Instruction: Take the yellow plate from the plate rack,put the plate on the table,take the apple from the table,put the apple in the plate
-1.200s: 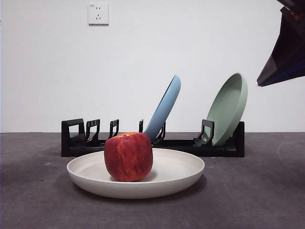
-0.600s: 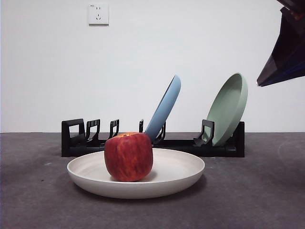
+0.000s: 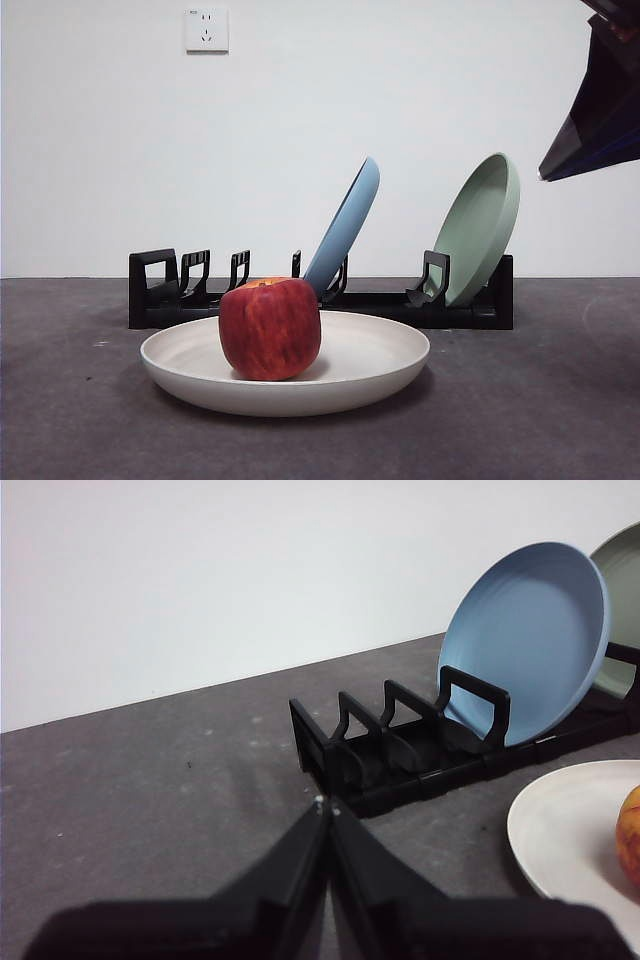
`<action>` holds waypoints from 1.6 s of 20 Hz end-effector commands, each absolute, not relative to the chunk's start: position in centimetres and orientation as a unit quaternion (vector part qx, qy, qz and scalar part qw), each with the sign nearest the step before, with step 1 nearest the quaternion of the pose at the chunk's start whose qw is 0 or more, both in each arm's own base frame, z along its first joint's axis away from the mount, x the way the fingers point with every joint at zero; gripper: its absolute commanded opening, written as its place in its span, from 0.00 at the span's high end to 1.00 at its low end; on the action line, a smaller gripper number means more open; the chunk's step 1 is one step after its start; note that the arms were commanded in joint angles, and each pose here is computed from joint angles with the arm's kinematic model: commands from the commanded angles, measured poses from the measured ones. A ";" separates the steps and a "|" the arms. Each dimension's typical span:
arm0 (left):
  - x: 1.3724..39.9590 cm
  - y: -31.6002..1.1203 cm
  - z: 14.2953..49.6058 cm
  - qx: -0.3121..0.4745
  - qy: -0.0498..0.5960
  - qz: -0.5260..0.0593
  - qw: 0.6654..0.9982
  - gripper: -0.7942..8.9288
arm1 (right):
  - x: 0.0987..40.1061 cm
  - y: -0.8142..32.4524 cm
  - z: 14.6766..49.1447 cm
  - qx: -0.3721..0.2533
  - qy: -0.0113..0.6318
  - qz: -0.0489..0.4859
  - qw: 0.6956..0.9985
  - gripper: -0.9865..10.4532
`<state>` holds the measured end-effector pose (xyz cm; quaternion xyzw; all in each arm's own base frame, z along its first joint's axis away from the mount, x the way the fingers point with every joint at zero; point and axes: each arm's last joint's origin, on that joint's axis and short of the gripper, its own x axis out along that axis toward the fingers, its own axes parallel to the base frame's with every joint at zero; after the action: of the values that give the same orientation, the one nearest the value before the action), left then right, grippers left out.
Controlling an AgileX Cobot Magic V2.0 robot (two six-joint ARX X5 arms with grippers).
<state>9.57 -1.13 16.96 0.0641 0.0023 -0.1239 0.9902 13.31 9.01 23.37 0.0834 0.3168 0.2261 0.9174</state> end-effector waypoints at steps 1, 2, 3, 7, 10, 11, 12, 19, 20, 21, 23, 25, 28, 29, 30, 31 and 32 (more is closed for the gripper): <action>9.7 -1.0 16.0 0.066 0.017 -0.119 0.991 0.92 | 13.3 9.0 23.2 0.088 0.317 0.224 0.917 0.91; 9.6 -1.0 15.8 0.065 0.027 -0.118 0.990 0.92 | 13.3 9.0 23.2 0.087 0.317 0.224 0.917 0.91; 9.6 -1.0 15.6 0.064 0.038 -0.116 0.990 0.92 | 13.3 9.0 23.2 0.087 0.317 0.224 0.917 0.91; 9.6 -0.7 14.7 0.056 0.085 -0.081 0.991 0.92 | 13.3 9.0 23.2 0.087 0.317 0.224 0.917 0.91; 9.6 -0.7 14.8 0.053 0.083 -0.080 0.992 0.92 | 13.3 9.0 23.2 0.087 0.317 0.224 0.917 0.91; 9.6 -0.7 14.8 0.053 0.083 -0.079 0.992 0.92 | 13.3 9.0 23.2 0.087 0.317 0.224 0.917 0.91; 9.6 -0.7 14.8 0.053 0.083 -0.079 0.992 0.92 | 13.3 9.0 23.2 0.087 0.317 0.224 0.917 0.91; 9.6 -0.7 14.8 0.053 0.083 -0.079 0.992 0.92 | 13.3 9.0 23.2 0.087 0.317 0.224 0.917 0.91; 9.6 -0.7 14.8 0.053 0.083 -0.079 0.992 0.92 | 13.3 9.0 23.2 0.087 0.317 0.224 0.917 0.91; 9.6 -0.7 14.8 0.053 0.083 -0.079 0.992 0.92 | 13.3 9.0 23.2 0.087 0.317 0.224 0.917 0.91; 9.6 -0.7 14.8 0.053 0.083 -0.079 0.992 0.92 | 13.3 8.9 23.3 0.063 0.308 0.219 0.924 0.91; 9.6 -0.7 14.8 0.053 0.083 -0.079 0.992 0.92 | 13.4 8.8 23.2 0.049 0.303 0.199 0.931 0.91; 9.6 -0.7 14.8 0.053 0.083 -0.079 0.992 0.92 | 11.9 7.2 24.2 0.027 0.275 0.197 0.941 0.91; 9.6 -0.7 14.8 0.053 0.083 -0.079 0.992 0.92 | 11.5 6.4 24.7 0.021 0.251 0.192 0.948 0.91; 9.6 -0.7 14.8 0.053 0.083 -0.080 0.992 0.92 | 11.0 5.6 25.2 0.015 0.222 0.181 0.958 0.91; 9.6 -0.7 14.8 0.053 0.083 -0.079 0.992 0.92 | 10.4 4.6 25.8 0.011 0.189 0.162 0.969 0.91; 9.6 -0.7 14.8 0.053 0.083 -0.079 0.992 0.92 | 9.9 3.8 26.3 0.008 0.163 0.143 0.976 0.91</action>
<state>9.52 -0.75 15.19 0.0569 0.0782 -0.0813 0.9920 10.00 3.93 26.42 0.0332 0.1710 0.1437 0.9742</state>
